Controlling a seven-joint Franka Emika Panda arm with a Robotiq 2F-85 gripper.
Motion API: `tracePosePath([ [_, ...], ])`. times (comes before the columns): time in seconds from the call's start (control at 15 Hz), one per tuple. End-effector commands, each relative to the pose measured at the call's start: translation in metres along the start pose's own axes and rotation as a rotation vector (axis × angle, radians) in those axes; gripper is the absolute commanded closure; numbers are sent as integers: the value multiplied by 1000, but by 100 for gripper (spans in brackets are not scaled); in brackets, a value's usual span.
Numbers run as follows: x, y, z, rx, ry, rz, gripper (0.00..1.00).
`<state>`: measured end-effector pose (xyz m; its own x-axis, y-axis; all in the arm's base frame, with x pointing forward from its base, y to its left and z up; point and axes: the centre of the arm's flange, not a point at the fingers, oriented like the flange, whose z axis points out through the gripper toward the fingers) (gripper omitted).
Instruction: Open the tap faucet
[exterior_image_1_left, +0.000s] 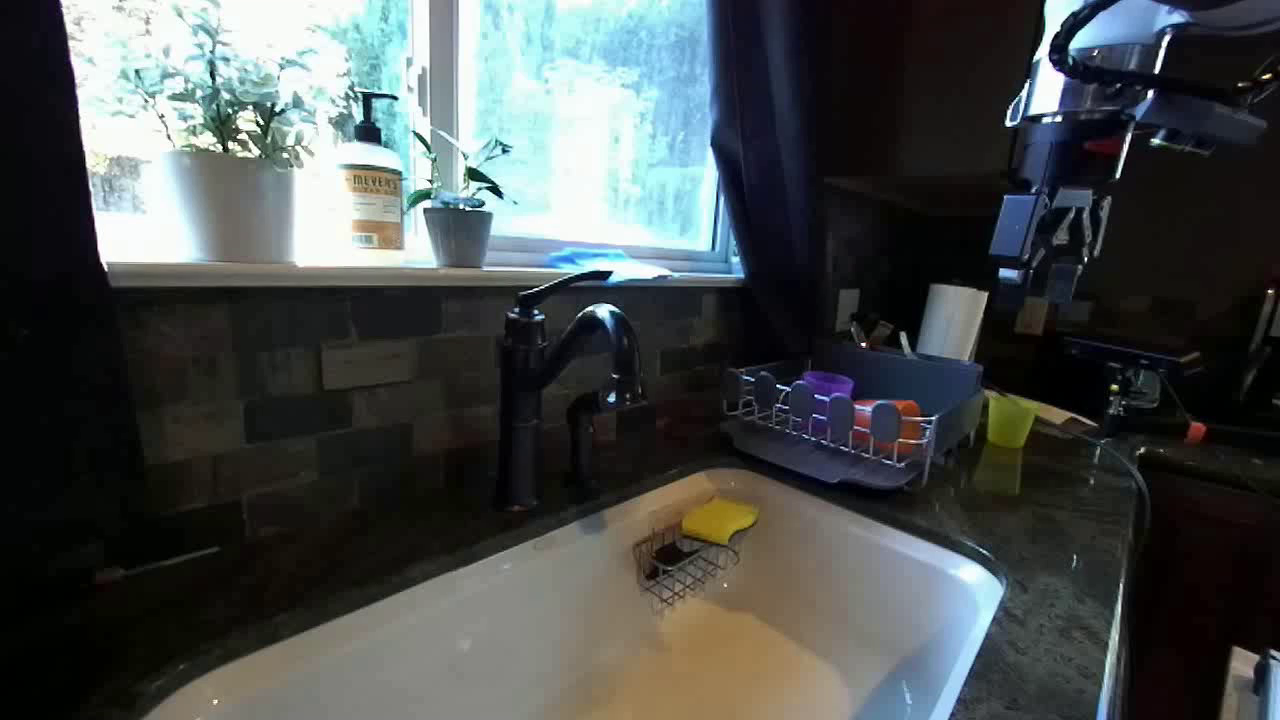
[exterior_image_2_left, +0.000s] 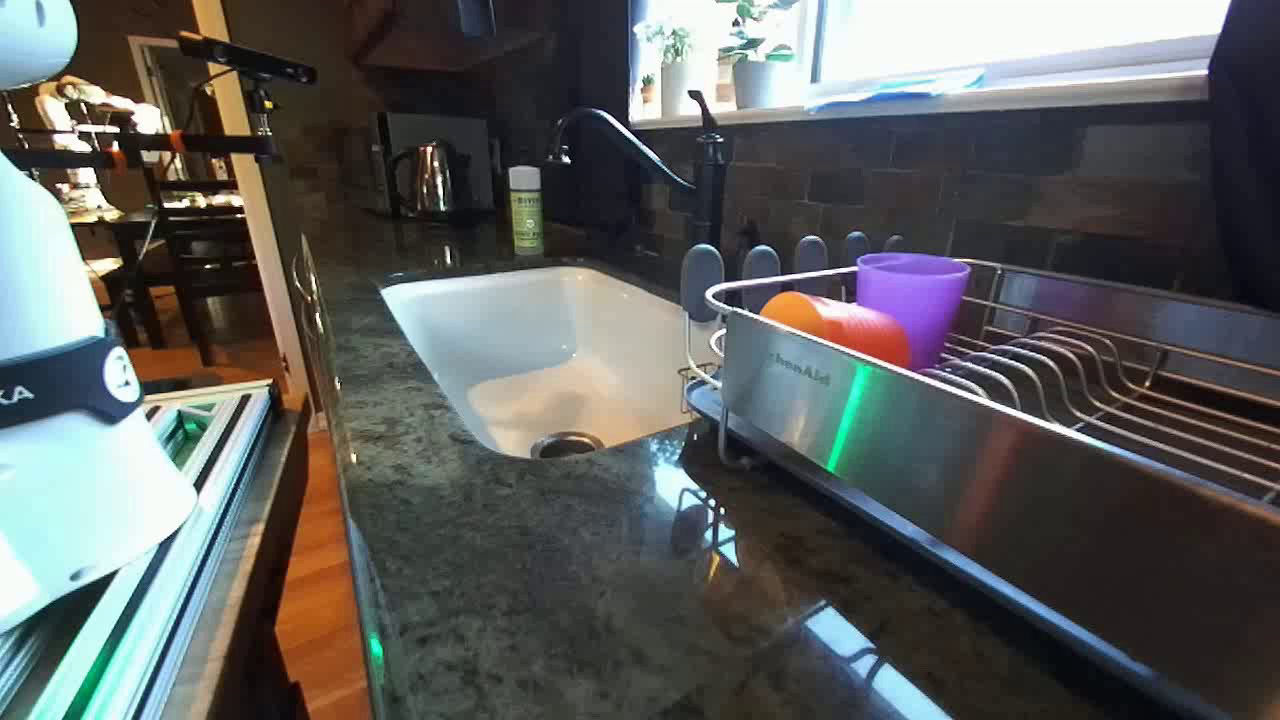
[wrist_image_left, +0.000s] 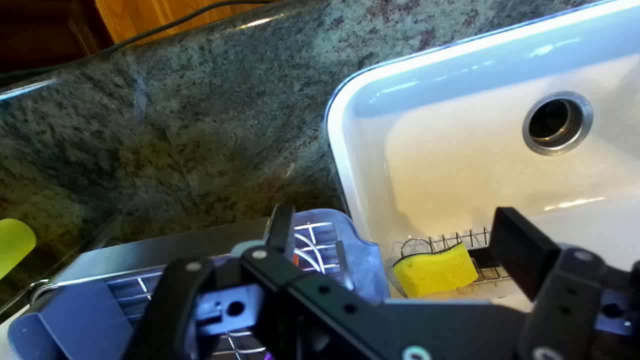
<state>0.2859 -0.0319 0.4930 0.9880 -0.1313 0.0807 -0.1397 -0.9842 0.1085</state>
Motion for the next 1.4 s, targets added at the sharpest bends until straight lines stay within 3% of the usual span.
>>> tracePosePath([
  [0.0, 0, 0, 0, 0, 0, 0, 0],
  [0.33, 8, -4, 1, 17, 16, 23, 0],
  [0.6, 70, -32, -3, 105, 88, 34, 0],
  [0.93, 143, -101, 1, 204, 64, -56, 0],
  [1.2, 198, -146, -31, 265, 88, -108, 0],
  [1.27, 200, -145, -38, 249, 108, -99, 0],
  [1.33, 173, -137, -21, 238, 118, -110, 0],
])
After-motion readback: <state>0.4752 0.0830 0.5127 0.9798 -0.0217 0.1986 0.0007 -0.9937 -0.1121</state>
